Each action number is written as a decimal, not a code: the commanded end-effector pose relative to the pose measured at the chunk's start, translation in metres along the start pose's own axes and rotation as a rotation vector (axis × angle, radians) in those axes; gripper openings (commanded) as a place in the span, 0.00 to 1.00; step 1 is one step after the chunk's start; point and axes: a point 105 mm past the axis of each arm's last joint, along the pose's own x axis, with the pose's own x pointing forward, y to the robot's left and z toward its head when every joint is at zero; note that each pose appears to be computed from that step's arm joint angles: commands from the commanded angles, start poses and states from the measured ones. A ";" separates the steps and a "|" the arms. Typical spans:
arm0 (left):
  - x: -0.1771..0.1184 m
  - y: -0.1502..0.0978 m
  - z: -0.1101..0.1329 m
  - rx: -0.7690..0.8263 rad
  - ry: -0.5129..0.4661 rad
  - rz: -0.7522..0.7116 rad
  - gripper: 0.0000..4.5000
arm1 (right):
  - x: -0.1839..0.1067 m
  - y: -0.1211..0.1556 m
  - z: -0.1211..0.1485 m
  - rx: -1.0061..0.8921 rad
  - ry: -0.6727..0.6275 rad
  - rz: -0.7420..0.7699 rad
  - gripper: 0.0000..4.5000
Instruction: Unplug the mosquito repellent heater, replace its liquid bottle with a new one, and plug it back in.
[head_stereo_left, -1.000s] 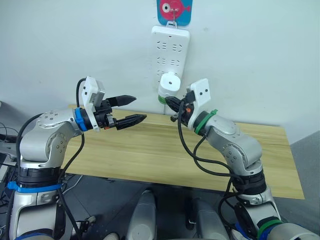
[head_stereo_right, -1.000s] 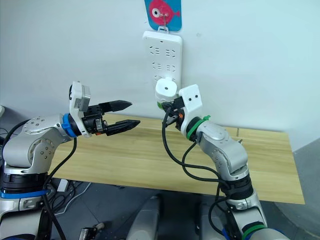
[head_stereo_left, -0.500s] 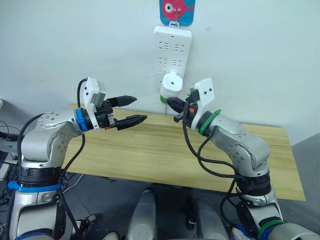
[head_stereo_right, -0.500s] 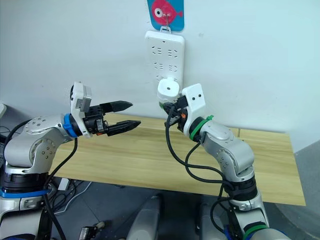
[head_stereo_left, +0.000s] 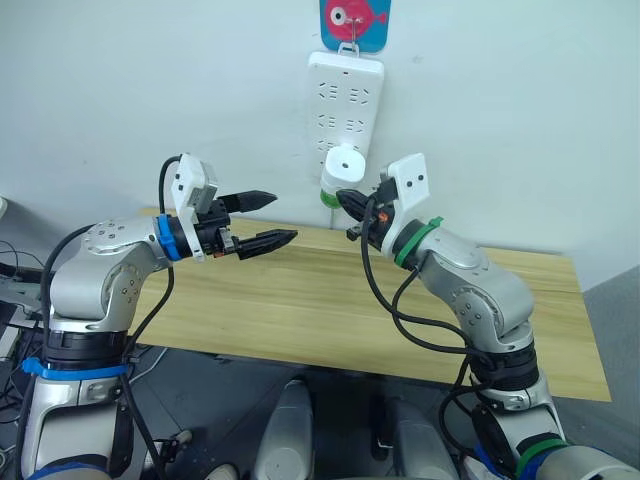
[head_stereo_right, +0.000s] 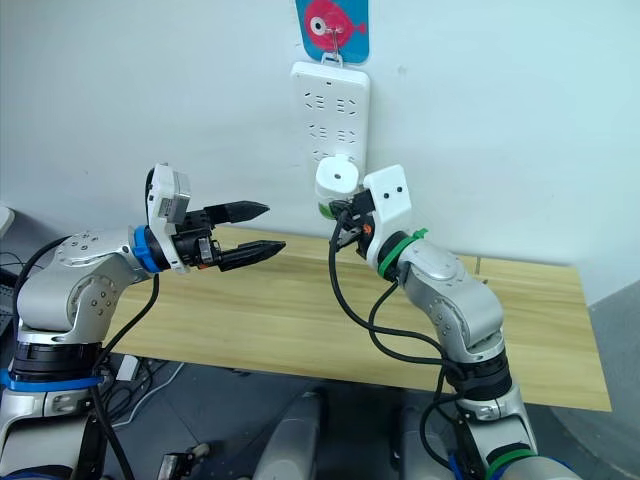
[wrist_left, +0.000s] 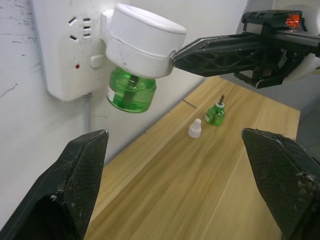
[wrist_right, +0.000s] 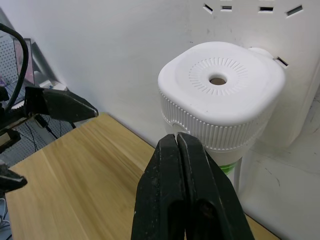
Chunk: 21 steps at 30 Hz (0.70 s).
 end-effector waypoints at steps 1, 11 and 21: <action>0.000 0.001 0.010 0.040 -0.025 0.001 1.00 | -0.002 -0.013 0.024 -0.045 -0.091 -0.084 0.01; -0.008 0.009 0.004 0.034 0.011 0.017 1.00 | -0.033 0.016 0.004 -0.033 0.017 0.170 0.01; -0.057 0.057 -0.022 0.045 0.206 0.248 1.00 | -0.118 -0.089 0.008 -0.191 0.157 -0.051 0.28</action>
